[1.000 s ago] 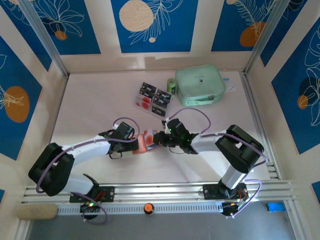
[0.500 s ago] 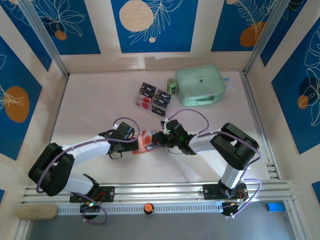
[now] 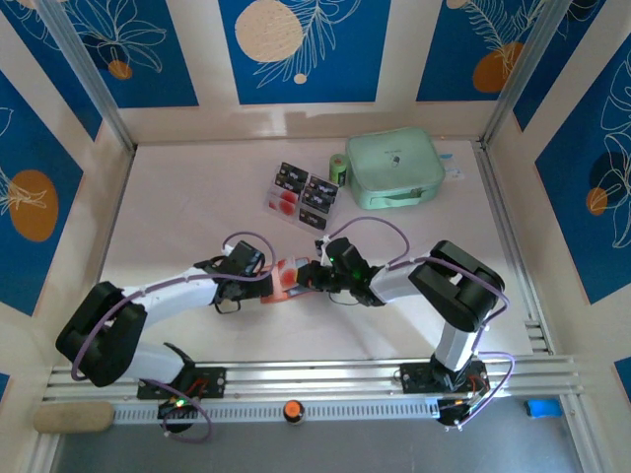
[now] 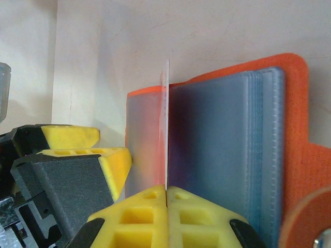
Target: Put the credit cards into the card holder
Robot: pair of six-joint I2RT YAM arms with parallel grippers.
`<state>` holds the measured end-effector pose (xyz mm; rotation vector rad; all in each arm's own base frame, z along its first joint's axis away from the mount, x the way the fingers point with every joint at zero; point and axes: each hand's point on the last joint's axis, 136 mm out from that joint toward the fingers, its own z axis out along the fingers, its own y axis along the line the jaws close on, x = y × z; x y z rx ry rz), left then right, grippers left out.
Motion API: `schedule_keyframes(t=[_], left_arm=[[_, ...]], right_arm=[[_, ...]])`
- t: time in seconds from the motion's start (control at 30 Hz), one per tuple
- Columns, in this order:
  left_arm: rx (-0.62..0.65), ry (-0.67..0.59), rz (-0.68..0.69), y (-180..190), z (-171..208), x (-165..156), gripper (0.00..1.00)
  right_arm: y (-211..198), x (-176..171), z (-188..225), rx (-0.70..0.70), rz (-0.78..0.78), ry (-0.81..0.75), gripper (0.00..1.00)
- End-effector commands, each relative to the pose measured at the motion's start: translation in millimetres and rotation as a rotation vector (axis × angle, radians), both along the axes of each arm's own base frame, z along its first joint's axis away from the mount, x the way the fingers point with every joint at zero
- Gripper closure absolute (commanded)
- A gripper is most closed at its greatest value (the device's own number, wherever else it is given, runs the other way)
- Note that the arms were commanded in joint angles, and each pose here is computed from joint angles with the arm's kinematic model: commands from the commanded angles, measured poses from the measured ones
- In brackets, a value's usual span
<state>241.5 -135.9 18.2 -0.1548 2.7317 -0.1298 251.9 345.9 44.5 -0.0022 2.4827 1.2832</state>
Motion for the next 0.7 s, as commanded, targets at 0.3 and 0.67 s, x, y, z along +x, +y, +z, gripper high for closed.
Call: schedule_keyframes(t=[0.3,0.67], left_arm=[[0.022,0.096,0.002,10.6,-18.7,-21.6,0.0],[0.026,0.101,-0.001,11.1,-20.1,-22.2,0.0]], right_arm=[[-2.0,-7.9,-12.6,-0.009,-0.013,0.038,1.0],[-2.1,-15.1,-21.7,-0.025,-0.002,0.07,1.0]])
